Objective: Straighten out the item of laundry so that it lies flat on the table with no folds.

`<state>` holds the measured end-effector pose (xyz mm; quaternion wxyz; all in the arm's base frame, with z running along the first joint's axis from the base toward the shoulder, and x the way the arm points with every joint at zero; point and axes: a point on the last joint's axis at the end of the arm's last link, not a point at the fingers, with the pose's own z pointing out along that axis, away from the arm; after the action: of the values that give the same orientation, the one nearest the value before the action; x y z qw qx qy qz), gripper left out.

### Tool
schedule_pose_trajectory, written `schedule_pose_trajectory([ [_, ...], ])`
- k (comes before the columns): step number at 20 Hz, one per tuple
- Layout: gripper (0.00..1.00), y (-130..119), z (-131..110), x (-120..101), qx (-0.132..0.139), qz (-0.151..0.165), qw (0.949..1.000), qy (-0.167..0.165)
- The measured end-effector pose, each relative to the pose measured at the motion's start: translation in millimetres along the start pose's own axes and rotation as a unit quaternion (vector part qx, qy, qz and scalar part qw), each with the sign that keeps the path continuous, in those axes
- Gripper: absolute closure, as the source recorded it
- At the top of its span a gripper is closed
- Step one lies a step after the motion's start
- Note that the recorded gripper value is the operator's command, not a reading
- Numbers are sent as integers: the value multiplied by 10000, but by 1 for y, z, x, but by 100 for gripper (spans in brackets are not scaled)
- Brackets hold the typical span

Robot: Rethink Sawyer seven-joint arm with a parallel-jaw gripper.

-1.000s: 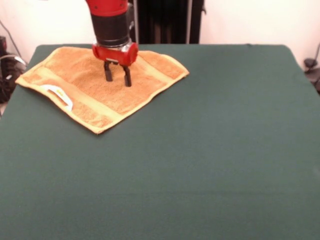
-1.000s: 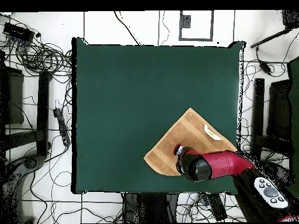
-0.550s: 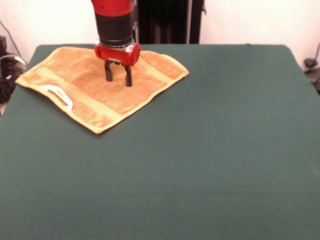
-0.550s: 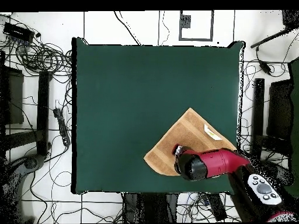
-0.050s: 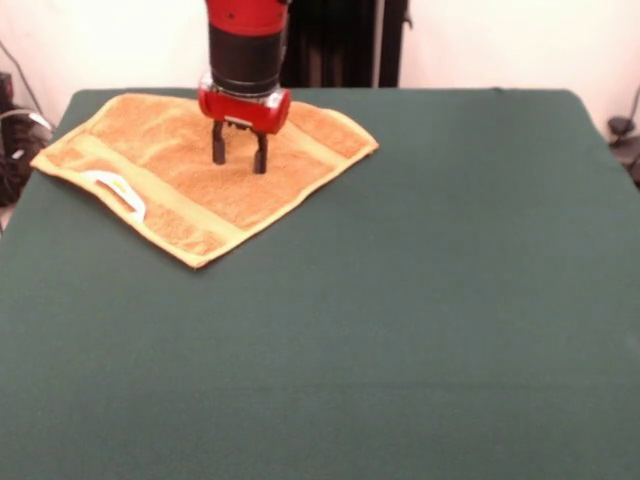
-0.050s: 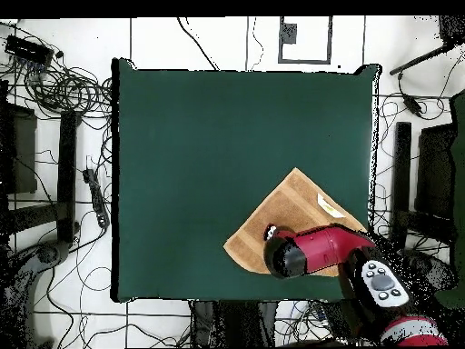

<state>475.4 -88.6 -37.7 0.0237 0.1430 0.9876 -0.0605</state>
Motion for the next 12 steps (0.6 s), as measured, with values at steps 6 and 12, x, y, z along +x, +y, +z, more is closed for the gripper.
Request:
schedule_pose_trajectory([
  [6,0,13,-3,2,228,-277,9993,-62],
  [12,0,44,-7,8,206,-366,9991,-78],
])
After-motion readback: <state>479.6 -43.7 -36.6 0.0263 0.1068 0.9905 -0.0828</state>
